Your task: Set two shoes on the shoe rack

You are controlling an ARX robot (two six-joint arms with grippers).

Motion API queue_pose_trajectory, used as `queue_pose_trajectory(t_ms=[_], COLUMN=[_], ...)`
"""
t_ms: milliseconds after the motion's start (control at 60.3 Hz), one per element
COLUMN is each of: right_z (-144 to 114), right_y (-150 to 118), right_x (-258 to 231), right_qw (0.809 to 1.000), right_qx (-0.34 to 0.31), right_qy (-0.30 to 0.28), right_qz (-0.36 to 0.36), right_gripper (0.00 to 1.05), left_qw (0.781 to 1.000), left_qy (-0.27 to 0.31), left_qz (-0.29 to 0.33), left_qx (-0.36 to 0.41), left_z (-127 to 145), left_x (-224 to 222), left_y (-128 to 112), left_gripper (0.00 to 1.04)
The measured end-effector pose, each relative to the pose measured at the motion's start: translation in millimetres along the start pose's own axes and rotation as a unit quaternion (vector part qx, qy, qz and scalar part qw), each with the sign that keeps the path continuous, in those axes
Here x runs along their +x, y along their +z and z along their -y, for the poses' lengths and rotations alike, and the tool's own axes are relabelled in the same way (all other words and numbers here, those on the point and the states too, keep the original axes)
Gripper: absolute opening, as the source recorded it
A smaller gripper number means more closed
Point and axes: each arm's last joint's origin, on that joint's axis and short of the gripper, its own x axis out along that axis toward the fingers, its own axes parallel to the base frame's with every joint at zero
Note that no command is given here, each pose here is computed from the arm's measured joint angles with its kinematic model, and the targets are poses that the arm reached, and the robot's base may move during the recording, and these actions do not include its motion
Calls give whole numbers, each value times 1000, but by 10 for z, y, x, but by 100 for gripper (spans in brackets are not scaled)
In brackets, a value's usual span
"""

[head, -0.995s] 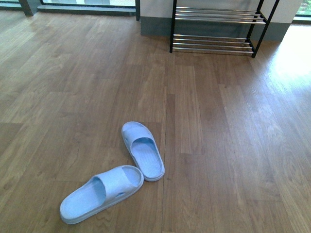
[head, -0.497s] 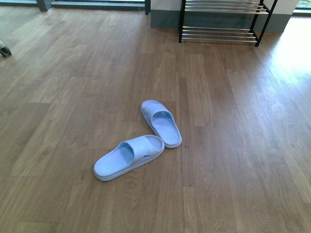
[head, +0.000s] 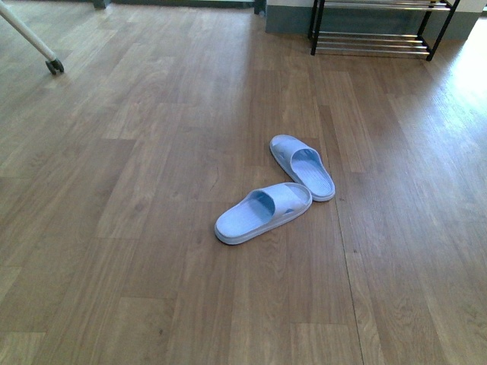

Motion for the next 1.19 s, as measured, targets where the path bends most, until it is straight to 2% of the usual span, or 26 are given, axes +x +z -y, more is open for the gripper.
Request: queue_pose_trajectory(t_ms=[1194], right_z=[2], right_y=[1], right_x=[-1], right_qw=[1000], right_qx=[0], right_qy=[-2], right_qz=[0], right_gripper=[95], left_qw=[1000], left_qy=[-2], left_qz=[0], left_qx=[0], left_z=[1], left_x=[0], left_y=[1], left_gripper=[95])
